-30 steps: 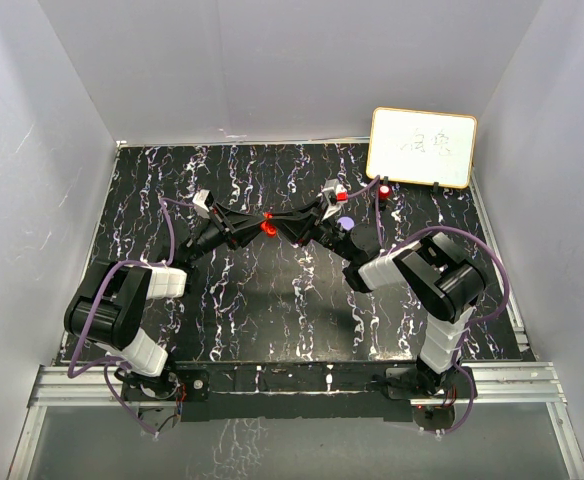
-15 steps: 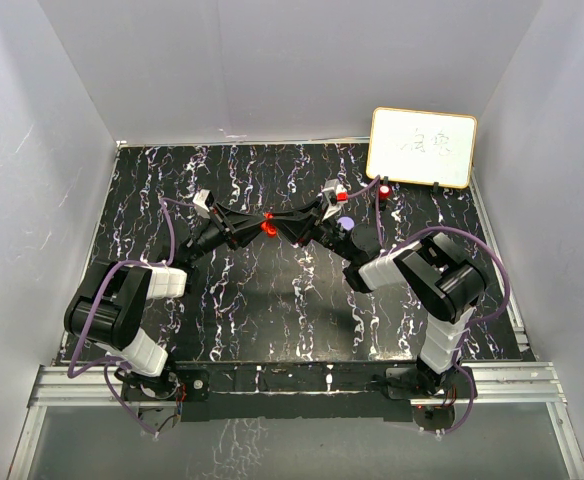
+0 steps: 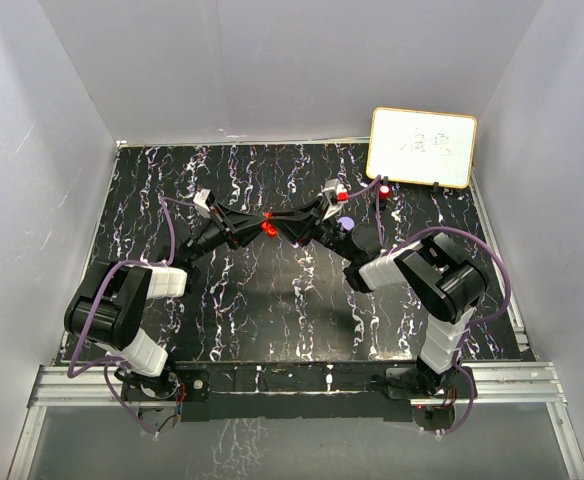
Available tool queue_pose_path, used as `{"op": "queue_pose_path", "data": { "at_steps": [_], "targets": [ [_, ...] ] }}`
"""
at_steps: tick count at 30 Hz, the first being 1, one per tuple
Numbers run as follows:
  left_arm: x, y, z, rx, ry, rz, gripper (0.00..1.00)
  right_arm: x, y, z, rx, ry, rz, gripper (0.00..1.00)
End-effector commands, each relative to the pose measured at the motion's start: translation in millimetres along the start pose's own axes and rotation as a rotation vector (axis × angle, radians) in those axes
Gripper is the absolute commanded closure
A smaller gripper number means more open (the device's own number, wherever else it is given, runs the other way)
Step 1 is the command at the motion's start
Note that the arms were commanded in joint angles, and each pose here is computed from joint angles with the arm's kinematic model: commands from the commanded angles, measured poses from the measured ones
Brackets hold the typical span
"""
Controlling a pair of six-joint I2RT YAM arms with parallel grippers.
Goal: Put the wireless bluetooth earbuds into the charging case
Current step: Place the earbud in the charging case.
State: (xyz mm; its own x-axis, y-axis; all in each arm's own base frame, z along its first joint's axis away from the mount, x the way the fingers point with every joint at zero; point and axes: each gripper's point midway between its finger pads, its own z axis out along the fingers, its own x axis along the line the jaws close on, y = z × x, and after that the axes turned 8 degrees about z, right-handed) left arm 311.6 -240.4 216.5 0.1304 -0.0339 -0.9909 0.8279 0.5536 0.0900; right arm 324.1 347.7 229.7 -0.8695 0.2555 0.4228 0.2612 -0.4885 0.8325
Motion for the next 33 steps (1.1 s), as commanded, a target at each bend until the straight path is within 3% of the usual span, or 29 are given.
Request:
{"op": "queue_pose_path", "data": {
  "at_steps": [1, 23, 33],
  "targets": [
    [-58.5, -3.4, 4.4, 0.023, -0.184, 0.129, 1.0, 52.3, 50.5, -5.6, -0.198, 0.207, -0.157, 0.75],
    [-47.4, -3.8, 5.3, 0.032, -0.171, 0.122, 1.0, 47.5, 67.1, -10.8, -0.232, 0.183, -0.173, 0.7],
    [-20.2, -8.7, 0.5, 0.04, -0.126, 0.102, 1.0, 43.3, 89.7, -13.0, -0.273, 0.172, -0.189, 0.65]
  ]
}}
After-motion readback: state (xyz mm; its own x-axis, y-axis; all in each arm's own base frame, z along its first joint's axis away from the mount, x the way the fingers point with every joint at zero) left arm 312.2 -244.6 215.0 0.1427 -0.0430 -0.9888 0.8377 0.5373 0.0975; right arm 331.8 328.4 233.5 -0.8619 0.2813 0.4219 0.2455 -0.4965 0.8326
